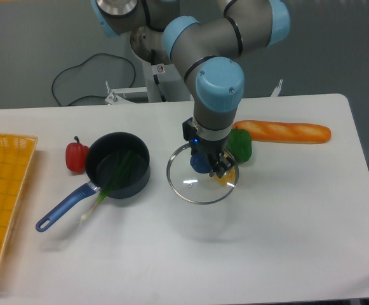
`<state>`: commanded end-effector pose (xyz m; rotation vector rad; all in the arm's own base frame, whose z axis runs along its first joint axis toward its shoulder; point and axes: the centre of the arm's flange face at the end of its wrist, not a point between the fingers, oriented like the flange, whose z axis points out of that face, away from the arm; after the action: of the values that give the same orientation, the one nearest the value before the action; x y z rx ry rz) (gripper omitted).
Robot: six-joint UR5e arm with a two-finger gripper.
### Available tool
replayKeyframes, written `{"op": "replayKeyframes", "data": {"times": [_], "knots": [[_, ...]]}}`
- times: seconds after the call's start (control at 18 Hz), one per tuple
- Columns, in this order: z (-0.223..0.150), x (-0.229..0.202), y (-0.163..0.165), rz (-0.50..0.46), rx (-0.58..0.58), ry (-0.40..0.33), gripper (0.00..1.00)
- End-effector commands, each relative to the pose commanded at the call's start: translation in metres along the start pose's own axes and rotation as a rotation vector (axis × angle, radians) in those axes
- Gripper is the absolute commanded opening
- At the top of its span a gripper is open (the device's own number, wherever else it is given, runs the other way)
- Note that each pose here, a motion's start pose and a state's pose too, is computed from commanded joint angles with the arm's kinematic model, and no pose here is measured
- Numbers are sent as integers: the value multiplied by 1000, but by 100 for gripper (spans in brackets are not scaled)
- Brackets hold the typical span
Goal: Close the pot lid
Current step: 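Carry the held glass lid toward the dark blue saucepan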
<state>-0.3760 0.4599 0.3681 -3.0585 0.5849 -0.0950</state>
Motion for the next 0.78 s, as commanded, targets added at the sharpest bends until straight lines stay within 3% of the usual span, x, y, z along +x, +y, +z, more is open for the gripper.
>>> {"op": "replayKeyframes", "data": {"times": [0.33,0.78], "knots": [[4,24,-39,-30,-9,2,48],[31,67,-79,-47,-1,66,48]]}}
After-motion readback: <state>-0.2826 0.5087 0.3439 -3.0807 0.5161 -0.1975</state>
